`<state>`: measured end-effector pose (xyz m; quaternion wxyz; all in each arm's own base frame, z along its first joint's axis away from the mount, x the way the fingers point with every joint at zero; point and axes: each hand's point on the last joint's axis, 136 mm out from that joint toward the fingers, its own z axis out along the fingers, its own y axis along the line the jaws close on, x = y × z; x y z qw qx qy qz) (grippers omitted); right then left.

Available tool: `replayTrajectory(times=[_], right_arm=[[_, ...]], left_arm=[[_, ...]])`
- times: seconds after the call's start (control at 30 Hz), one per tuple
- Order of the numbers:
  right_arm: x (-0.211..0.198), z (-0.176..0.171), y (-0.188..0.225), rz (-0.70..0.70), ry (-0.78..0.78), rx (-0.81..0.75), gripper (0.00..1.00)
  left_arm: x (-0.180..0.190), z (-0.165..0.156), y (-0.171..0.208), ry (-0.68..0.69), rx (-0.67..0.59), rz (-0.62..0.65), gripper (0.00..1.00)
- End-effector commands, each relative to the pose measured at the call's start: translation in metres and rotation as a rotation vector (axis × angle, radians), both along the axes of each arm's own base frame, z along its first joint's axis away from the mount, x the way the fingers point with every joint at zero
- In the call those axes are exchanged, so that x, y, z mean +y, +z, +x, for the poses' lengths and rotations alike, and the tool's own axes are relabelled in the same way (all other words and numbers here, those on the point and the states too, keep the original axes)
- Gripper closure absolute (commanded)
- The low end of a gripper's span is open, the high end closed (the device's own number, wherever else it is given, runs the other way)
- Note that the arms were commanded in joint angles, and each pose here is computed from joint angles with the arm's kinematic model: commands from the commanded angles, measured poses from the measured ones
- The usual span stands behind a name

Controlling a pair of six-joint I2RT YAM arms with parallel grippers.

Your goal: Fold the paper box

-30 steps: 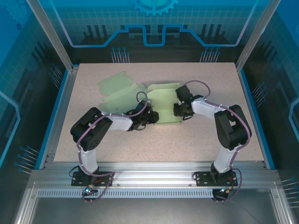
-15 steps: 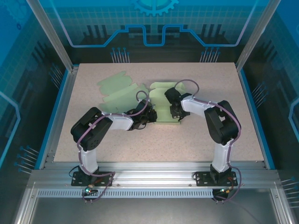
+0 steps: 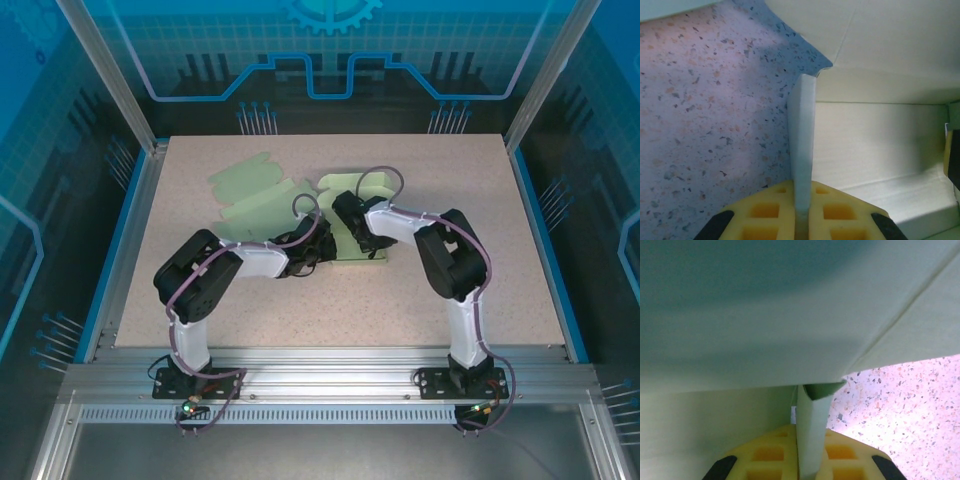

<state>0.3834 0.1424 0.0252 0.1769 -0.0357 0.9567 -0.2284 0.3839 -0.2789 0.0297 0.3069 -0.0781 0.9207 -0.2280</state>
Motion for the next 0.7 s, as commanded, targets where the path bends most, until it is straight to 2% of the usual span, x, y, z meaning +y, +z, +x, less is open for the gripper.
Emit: replayTrajectory(times=[0.0,0.2,0.33,0.53,0.67], right_arm=[[-0.013,-0.032,-0.023,-0.174,0.055,0.163,0.97],[-0.027,-0.041,-0.023,-0.300,0.034,0.182,1.00],[-0.020,-0.042,-0.029,-0.271,0.046,0.195,1.00],[-0.010,-0.046,-0.036,-0.308,0.075,0.205,1.00],[-0.002,-0.047,-0.041,-0.303,0.076,0.209,0.90]], left_arm=[[0.004,0.016,0.004,0.046,-0.034,0.028,0.90],[0.012,0.021,0.003,0.106,-0.030,0.047,0.90],[0.008,0.023,0.004,0.106,-0.028,0.030,0.89],[0.006,0.024,0.007,0.109,-0.032,0.016,0.87],[0.005,0.024,0.009,0.106,-0.035,0.010,0.86]])
